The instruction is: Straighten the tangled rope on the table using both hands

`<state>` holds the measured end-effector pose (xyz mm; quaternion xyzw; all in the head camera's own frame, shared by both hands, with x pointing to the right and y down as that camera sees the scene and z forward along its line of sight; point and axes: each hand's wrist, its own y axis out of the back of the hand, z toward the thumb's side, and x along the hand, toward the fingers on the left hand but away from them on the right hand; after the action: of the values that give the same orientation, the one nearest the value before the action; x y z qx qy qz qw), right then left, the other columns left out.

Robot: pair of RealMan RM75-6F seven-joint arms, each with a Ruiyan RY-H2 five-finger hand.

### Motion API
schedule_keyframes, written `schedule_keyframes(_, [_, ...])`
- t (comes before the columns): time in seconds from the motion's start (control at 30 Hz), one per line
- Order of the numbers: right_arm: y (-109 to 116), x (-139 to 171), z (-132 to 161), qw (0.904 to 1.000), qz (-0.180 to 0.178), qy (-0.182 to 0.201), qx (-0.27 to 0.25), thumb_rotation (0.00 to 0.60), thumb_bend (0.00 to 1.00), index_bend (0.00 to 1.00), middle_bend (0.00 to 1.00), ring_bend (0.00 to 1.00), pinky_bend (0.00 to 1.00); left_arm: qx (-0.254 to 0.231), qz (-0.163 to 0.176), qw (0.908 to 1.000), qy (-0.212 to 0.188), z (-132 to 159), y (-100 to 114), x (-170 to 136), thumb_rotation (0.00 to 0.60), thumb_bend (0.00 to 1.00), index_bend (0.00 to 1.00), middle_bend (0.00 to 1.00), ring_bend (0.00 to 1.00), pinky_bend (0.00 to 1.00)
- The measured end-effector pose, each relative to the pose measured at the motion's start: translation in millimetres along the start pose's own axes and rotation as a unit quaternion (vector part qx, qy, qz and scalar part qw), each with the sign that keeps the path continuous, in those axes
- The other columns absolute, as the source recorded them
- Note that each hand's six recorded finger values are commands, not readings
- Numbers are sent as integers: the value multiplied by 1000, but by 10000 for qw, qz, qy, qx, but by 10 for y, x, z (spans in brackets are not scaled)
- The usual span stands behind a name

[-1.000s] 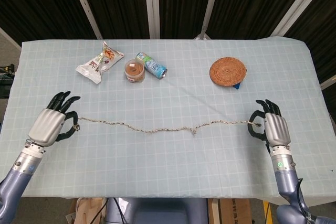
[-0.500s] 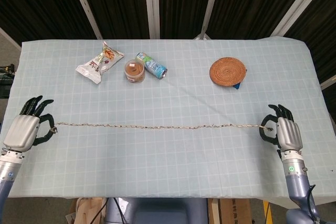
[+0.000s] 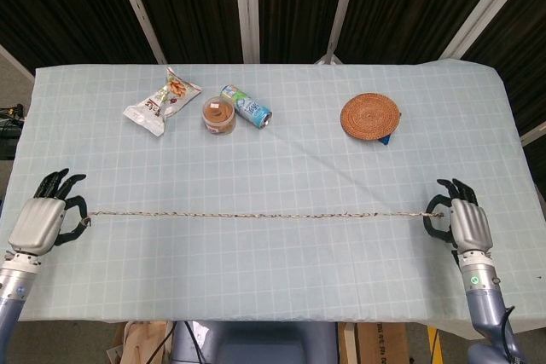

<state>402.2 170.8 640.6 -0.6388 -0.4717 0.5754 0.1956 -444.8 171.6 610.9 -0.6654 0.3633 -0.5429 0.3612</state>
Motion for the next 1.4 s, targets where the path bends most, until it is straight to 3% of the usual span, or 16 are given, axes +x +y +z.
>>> schedule_keyframes(0.57, [-163, -112, -110, 9991, 157, -165, 371, 600, 473, 628, 180, 0, 0, 383, -324, 9987, -70, 98, -276, 139, 600, 490, 636, 128, 0, 0])
schedule_keyframes(0.73, [-186, -132, -143, 9985, 187, -233, 459, 600, 473, 459, 142, 0, 0, 465, -402, 9981, -62, 132, -358, 188, 600, 455, 603, 84, 0, 0])
schedule_keyframes(0.8, [-195, -137, -160, 9981, 214, -267, 518, 600, 473, 199, 61, 0, 0, 513, -439, 9977, -53, 135, -379, 196, 600, 385, 546, 50, 0, 0])
schedule_keyframes(0.87, [-207, -138, -178, 9975, 259, -300, 584, 600, 473, 37, 15, 0, 0, 600, -482, 9970, -46, 130, -393, 197, 600, 303, 494, 22, 0, 0])
schedule_keyframes(0.9, [-218, -136, -192, 9970, 307, -326, 637, 600, 473, 2, 3, 0, 0, 653, -506, 9966, -45, 125, -397, 195, 600, 258, 465, 11, 0, 0])
schedule_keyframes(1.0, [-239, -127, -222, 9957, 441, -391, 720, 600, 473, 0, 0, 0, 0, 844, -594, 9947, -30, 87, -394, 186, 600, 178, 368, 0, 0, 0])
schedule_keyframes(1.13, [-208, -121, -225, 9952, 442, -412, 764, 600, 473, 0, 0, 0, 0, 935, -664, 9934, 30, 28, -353, 167, 600, 142, 276, 0, 0, 0])
schedule_keyframes(1.4, [-39, -39, -180, 9971, 237, -308, 657, 600, 472, 0, 0, 0, 0, 687, -622, 9955, 187, -28, -166, 65, 600, 122, 189, 0, 0, 0])
